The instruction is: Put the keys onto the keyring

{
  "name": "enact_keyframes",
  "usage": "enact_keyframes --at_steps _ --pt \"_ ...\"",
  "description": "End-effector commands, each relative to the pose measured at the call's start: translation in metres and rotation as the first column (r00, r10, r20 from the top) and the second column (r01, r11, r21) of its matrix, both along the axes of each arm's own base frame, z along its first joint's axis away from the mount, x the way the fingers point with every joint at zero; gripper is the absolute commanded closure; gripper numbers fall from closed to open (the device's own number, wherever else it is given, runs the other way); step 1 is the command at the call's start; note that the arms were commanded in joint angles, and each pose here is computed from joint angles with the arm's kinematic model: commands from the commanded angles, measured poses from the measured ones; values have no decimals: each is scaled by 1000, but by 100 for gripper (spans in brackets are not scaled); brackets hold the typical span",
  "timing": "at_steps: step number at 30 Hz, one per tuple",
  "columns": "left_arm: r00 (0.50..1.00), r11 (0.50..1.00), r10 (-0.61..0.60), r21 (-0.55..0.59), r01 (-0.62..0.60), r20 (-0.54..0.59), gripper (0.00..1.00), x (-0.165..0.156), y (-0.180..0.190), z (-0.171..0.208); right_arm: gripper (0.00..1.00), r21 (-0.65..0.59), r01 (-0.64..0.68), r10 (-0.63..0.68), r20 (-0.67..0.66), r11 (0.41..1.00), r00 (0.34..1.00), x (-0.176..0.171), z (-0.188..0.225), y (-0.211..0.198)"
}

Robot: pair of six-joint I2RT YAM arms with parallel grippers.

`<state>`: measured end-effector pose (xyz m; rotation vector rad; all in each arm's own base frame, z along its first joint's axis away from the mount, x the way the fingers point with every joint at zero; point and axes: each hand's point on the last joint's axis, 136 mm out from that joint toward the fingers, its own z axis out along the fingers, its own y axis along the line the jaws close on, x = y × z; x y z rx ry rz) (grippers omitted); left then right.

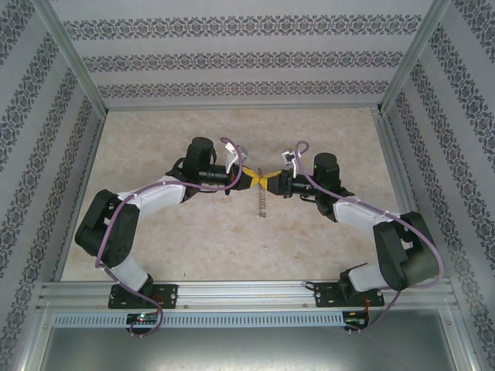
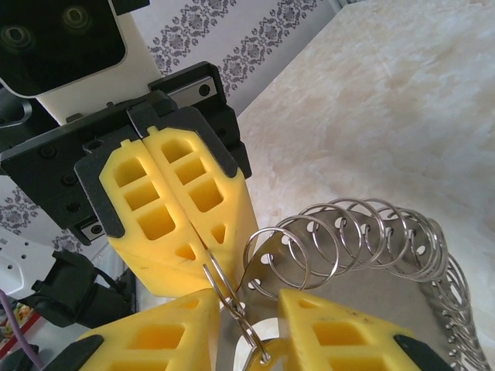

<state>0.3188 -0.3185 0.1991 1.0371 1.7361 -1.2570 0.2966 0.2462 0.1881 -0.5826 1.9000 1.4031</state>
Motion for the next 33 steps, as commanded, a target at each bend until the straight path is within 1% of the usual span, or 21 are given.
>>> enact_keyframes --at_steps 1,4,7,9,10,11,12,14,17,20,23,25,27,30,33 --pt "998 998 -35 -41 37 57 100 -3 -4 18 74 19 -1 1 52 1000 999 6 19 0" --pt "998 998 -36 -41 39 59 100 -3 -5 19 79 18 -2 2 49 1000 999 6 17 0" --pt "998 998 -38 -39 40 55 100 -4 -4 18 88 15 -6 5 43 1000 999 5 16 0" --pt "998 999 -39 -36 41 50 100 -4 -4 18 97 11 -8 7 42 1000 999 5 16 0" --pt "998 999 -36 -32 37 48 100 -3 -4 18 100 6 -9 9 40 1000 999 5 16 0" --pt "999 999 -32 -25 33 44 100 -2 -5 19 100 -2 -10 10 40 1000 999 6 17 -1" --pt "999 999 -34 -14 34 40 97 -2 -4 19 100 -10 -10 10 41 1000 999 7 17 -2" --pt "999 999 -31 9 31 43 85 0 0 23 100 -34 -7 8 43 999 999 9 16 -6" --pt "997 1000 -18 20 16 72 75 3 11 35 100 -92 -12 18 62 996 998 12 20 -12" --pt "996 998 -30 49 26 88 71 5 18 47 100 -170 -25 42 94 985 995 12 25 -14" --pt "995 993 -85 82 80 57 69 1 23 53 100 -228 -51 81 127 972 989 10 35 -11" --pt "992 988 -120 105 117 25 68 0 23 53 100 -277 -87 127 130 957 983 7 39 -5" --pt "988 982 -152 117 151 -1 68 -1 23 53 100 -353 -135 184 110 926 977 2 34 4" --pt "985 977 -172 122 173 -21 68 2 27 55 100 -501 -178 252 83 847 964 1 23 10" --pt "982 974 -187 122 191 -39 69 3 32 55 100 -597 -203 292 55 776 955 4 16 13"
